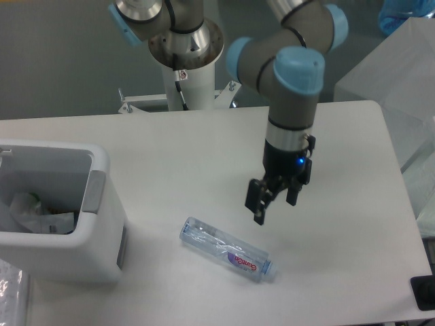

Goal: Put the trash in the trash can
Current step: 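Move the open gripper over to the clear plastic bottle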

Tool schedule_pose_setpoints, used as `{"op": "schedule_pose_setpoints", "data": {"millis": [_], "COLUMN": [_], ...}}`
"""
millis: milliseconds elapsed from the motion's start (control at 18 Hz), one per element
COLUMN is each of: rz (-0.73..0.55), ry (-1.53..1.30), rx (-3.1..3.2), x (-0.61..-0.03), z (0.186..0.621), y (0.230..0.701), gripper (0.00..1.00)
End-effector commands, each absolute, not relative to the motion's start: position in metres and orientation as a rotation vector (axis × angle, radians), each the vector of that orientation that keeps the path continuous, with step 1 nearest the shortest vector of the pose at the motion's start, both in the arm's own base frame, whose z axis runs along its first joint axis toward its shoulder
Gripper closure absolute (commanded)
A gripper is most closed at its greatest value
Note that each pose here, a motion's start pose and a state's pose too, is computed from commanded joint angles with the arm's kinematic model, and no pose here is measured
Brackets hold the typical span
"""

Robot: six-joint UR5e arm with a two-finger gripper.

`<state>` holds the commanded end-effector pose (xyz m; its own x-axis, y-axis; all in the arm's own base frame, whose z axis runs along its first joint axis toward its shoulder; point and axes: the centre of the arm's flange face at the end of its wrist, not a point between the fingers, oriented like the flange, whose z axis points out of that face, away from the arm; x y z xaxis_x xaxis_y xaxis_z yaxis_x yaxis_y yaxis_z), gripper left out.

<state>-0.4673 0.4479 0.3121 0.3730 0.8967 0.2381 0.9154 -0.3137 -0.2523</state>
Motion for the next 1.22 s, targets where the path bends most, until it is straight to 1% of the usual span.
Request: {"op": "schedule_pose_setpoints", "data": {"millis": [111, 333, 556, 833, 1222], "rz": [-0.062, -0.038, -0.008, -0.027, -0.051], "ry": [-1.652, -1.758, -1.855, -1.887, -1.896], "rx": [-2.29, -2.22, -2.185, -2.173, -2.159], "x": [-0.476, -0.507, -0.524, -0.529, -0.522], "z": [0.295, 0.28, 0.254, 0.231, 0.219], "y": [0.45, 0.468, 0.476, 0.496, 0.531], "gripper": [0.0, 0.0, 0.0, 0.0, 0.0]}}
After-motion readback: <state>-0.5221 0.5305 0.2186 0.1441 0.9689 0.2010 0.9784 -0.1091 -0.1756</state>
